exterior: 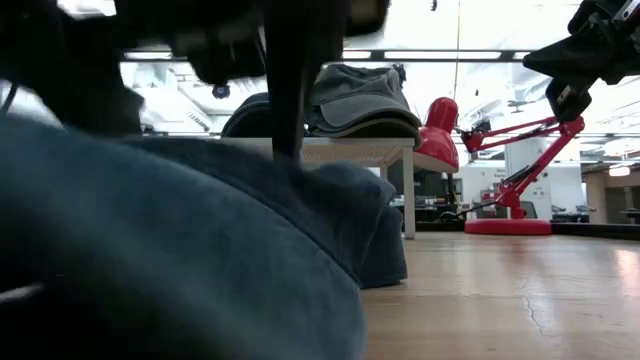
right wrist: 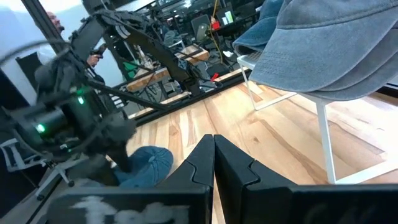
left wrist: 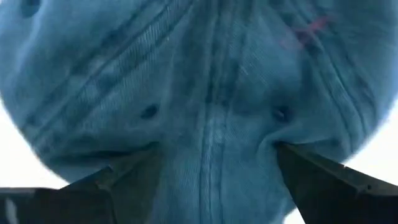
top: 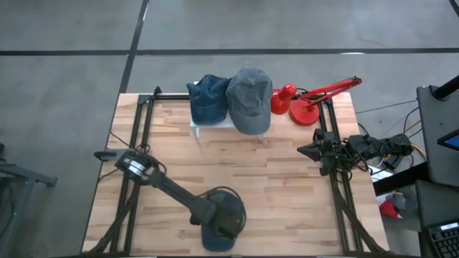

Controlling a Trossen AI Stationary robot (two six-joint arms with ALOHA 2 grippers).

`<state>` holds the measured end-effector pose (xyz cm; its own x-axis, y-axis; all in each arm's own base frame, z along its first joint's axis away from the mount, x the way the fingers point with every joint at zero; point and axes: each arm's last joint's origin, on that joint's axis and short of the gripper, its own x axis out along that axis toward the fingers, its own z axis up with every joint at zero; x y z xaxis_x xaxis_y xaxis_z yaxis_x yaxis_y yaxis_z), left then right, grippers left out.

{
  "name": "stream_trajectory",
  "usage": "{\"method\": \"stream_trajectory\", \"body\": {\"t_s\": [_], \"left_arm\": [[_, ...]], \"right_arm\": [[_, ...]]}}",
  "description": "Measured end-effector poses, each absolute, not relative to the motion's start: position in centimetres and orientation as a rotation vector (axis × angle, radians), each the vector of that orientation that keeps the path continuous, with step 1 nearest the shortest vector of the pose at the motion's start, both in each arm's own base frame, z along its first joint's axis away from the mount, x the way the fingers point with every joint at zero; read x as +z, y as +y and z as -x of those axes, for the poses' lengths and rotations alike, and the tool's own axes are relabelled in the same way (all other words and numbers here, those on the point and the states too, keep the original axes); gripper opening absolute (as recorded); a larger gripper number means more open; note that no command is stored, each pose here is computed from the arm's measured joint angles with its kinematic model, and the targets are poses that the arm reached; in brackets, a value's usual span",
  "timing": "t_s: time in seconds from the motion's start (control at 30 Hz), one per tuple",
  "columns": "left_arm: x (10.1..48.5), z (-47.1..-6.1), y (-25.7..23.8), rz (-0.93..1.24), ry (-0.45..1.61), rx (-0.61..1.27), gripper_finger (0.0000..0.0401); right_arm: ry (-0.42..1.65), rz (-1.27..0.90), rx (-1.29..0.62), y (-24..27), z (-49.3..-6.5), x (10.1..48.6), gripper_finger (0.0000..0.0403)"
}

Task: Pick & Place hat
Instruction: Stack the blue cap on the blue caps on the shelf

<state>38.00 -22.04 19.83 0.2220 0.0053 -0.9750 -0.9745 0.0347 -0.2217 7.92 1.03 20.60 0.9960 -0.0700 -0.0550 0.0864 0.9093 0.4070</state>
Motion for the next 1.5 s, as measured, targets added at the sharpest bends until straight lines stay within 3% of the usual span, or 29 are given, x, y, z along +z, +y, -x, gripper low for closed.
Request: {"method": "stream_trajectory", "body": {"t_s": [0.2,0.33,0.5,0.83,1.5], "left_arm": [[16.0,-39.2,-21.7,1.242,1.100,1.101,0.0325],[14.1,-39.5,-21.7,1.218,1.184,1.109,0.0299],[14.1,-39.5,-21.9,1.226,1.180,1.092,0.0214],[16.7,-39.3,-21.1,1.146,0.963,1.070,0.0014],[31.1,-35.1,-18.1,1.077,0.443,0.868,0.0002]], "right_arm": [[0.039,-0.422,-0.080,1.0,-7.9,20.6,0.0008],[0.039,-0.426,-0.080,1.0,-7.9,20.6,0.0008],[0.039,-0.429,-0.079,1.0,-7.9,20.6,0.0009],[0.045,-0.422,-0.080,1.0,-7.9,20.5,0.0008],[0.070,-0.409,-0.085,1.0,-7.9,20.3,0.0008]]}}
